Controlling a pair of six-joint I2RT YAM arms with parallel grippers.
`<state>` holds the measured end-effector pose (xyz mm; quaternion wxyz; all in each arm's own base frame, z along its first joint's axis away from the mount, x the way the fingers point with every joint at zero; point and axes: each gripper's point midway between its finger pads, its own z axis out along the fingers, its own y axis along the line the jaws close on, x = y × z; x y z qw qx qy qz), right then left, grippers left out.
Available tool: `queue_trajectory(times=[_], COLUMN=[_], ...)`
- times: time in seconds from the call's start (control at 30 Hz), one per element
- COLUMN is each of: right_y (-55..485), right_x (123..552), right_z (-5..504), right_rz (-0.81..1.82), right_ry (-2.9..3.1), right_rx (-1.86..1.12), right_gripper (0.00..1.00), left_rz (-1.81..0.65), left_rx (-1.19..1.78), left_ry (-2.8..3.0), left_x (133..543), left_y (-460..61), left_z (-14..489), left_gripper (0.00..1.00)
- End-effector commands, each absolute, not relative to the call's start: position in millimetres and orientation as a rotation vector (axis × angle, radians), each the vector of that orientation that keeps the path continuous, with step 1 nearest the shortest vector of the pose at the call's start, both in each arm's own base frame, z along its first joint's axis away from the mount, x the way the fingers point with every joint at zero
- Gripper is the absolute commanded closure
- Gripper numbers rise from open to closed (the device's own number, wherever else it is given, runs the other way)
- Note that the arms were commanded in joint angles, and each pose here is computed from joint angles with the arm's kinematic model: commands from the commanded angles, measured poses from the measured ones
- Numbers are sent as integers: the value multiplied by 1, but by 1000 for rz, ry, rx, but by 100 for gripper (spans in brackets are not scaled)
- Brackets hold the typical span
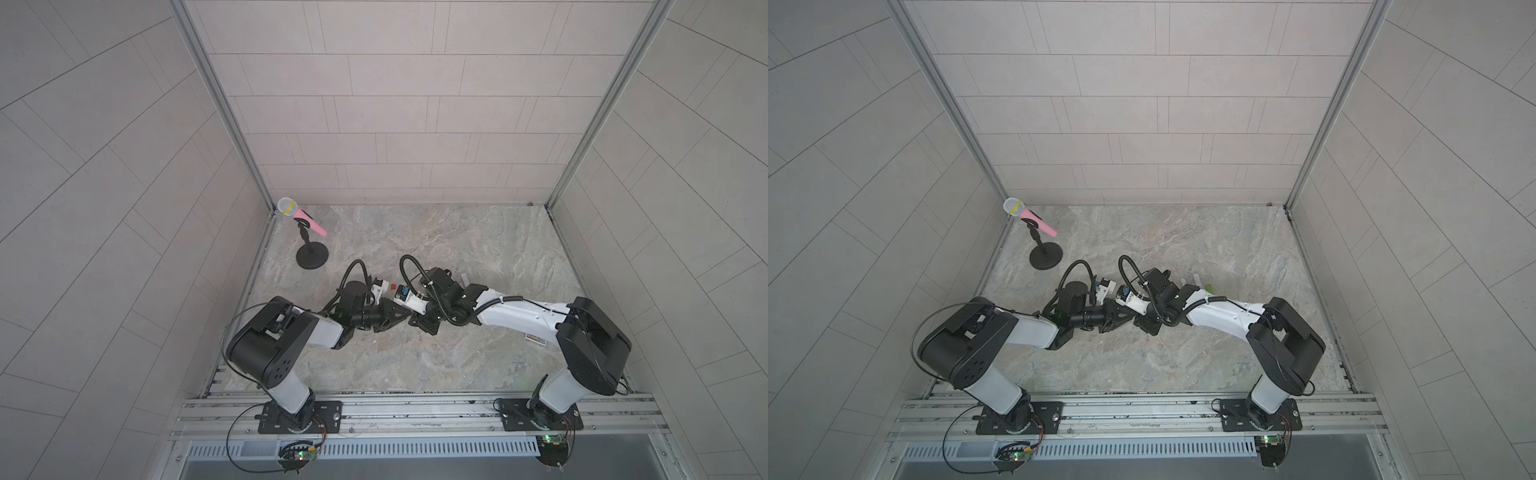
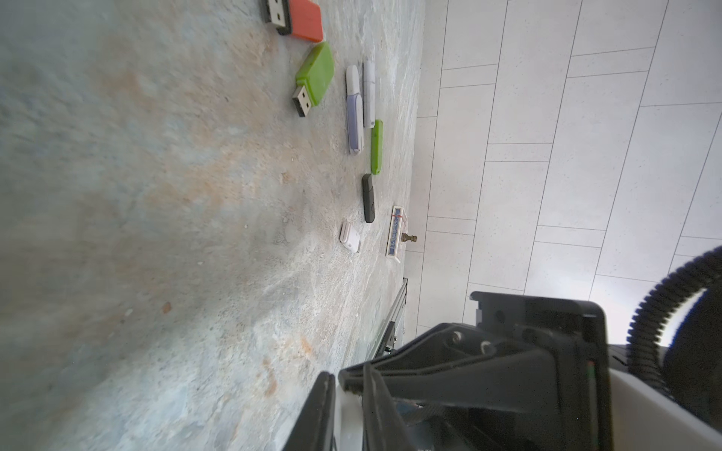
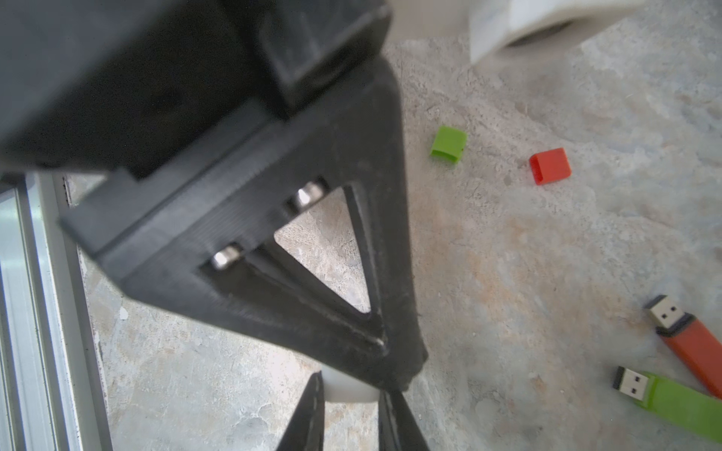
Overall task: Close the usb drive cover
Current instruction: Pick up the cover from the center of the board.
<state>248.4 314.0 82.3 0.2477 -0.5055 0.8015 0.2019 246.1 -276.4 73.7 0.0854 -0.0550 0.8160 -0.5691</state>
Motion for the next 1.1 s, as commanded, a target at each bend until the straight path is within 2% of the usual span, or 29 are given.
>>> queue_trajectory(times=[0.0, 0.1, 0.23, 0.3, 0.7, 1.07], right_y=[334, 333, 332, 331, 331, 332], right_x=[263, 264, 265, 266, 264, 269], right_z=[111, 112, 114, 114, 114, 114], right_rz=[591, 588, 576, 564, 567, 546], right_ry=[2047, 2045, 2040, 2040, 2019, 2018], right_rx=[-1325, -1321, -1318, -1316, -1336, -1321], right_gripper=[77, 77, 78, 79, 79, 79], left_rz=[-1749, -1724, -1670, -1641, -1695, -1714], left_rx=[-118, -121, -131, -128, -56, -54], left_ry=[2461, 2476, 2512, 2532, 2501, 2516], left_x=[234, 233, 231, 230, 226, 223], left_y=[-282, -280, -276, -274, -277, -279], left_z=[73, 70, 65, 62, 75, 75], left_gripper=[82, 81, 68, 67, 75, 77])
